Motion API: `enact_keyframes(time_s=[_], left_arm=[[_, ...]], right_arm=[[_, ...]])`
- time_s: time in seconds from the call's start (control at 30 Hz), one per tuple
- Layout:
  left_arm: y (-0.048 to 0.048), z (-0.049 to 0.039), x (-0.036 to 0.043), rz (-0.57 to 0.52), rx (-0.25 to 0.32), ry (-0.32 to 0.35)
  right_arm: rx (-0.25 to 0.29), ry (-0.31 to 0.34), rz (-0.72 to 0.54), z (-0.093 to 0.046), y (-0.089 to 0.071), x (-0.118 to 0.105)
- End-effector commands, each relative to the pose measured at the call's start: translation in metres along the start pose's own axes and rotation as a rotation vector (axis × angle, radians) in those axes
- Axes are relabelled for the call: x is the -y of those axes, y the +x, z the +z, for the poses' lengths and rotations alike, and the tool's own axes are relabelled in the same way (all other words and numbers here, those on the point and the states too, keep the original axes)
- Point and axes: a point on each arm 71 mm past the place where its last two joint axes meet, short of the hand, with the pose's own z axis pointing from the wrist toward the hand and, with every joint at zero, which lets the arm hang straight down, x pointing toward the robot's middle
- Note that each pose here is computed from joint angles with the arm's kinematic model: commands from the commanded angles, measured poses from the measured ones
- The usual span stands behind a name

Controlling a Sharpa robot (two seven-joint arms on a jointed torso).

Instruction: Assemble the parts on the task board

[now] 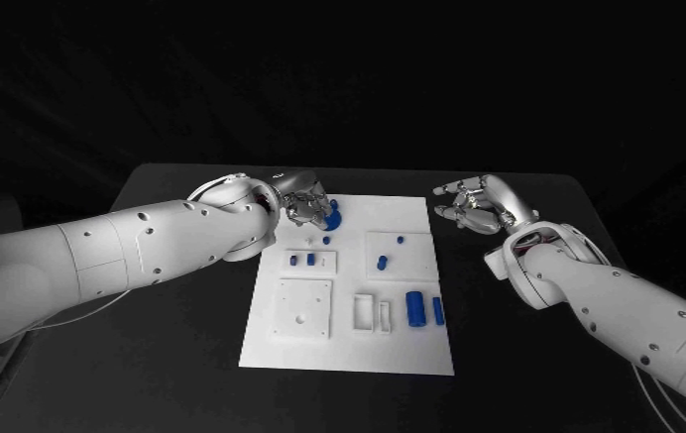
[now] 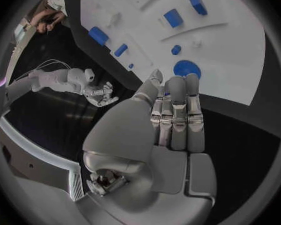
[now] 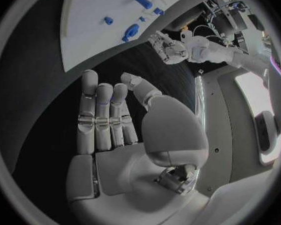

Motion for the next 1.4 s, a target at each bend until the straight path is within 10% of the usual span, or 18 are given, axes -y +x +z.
enact_keyframes(time_s=[0.03, 0.43, 0.77, 0.97, 1.4], left_arm=[[-0.0027, -0.0021, 0.0002, 0.028, 0.035, 0.039], [-0.0031, -0.0290, -0.0347, -0.142, -0.029, -0.145], [0.0073, -0.0506, -0.0654, -0.196, -0.270, -0.369], [0.0130, -0.0553, -0.0697, -0.101, -0.379, -0.438], [0.0183, -0.0459, -0.0613, 0.001, -0.400, -0.462]], right_arm=[[0.000, -0.013, 0.004, 0.000, 0.000, -0.001], [-0.001, -0.010, 0.001, -0.001, -0.002, 0.000], [-0.001, -0.003, -0.003, -0.002, -0.004, 0.002], [-0.003, -0.002, -0.003, -0.002, -0.004, 0.003], [-0.003, -0.002, -0.001, -0.001, -0.002, 0.002]])
